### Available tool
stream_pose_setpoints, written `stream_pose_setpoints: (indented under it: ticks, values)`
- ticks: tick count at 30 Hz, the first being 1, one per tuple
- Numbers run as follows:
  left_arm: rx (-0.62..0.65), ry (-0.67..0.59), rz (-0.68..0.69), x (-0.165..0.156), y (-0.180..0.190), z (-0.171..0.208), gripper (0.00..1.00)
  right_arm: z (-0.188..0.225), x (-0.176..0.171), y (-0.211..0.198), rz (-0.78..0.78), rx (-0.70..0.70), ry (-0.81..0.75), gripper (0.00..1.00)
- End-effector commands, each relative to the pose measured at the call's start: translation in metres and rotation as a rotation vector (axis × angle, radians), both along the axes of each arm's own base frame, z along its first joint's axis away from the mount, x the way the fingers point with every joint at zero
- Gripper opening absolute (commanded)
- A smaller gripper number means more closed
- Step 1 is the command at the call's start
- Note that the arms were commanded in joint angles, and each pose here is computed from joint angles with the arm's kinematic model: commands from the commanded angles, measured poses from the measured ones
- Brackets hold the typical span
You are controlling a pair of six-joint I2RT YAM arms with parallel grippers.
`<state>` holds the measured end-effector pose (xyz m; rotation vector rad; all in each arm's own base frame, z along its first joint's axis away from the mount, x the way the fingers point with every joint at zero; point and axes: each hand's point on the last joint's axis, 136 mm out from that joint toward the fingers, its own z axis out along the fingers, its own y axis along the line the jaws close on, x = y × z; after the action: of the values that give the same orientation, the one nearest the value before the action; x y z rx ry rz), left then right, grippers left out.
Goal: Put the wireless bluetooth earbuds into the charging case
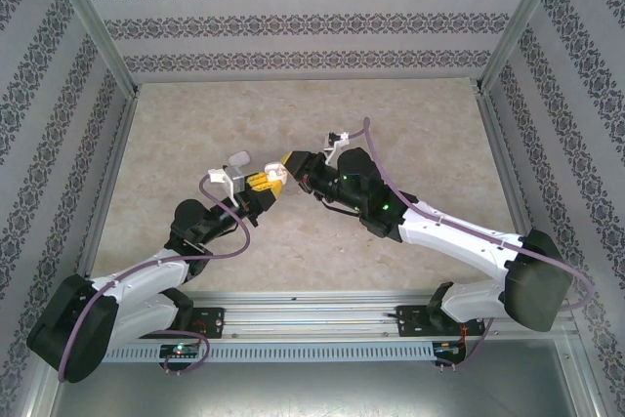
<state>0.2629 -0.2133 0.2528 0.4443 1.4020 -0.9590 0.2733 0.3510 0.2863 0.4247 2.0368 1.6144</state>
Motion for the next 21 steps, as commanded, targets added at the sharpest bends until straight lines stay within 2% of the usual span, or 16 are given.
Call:
stream_pose_setpoints:
  ticks: [1, 21]
  values:
    - [-0.042, -0.112, 0.006, -0.003, 0.004, 0.029, 0.0, 0.011, -0.004, 0.008, 0.03, 0.024, -0.001, 0.18]
    - [-0.041, -0.11, 0.004, -0.002, 0.003, 0.029, 0.0, 0.023, -0.01, 0.013, 0.063, 0.064, 0.0, 0.18]
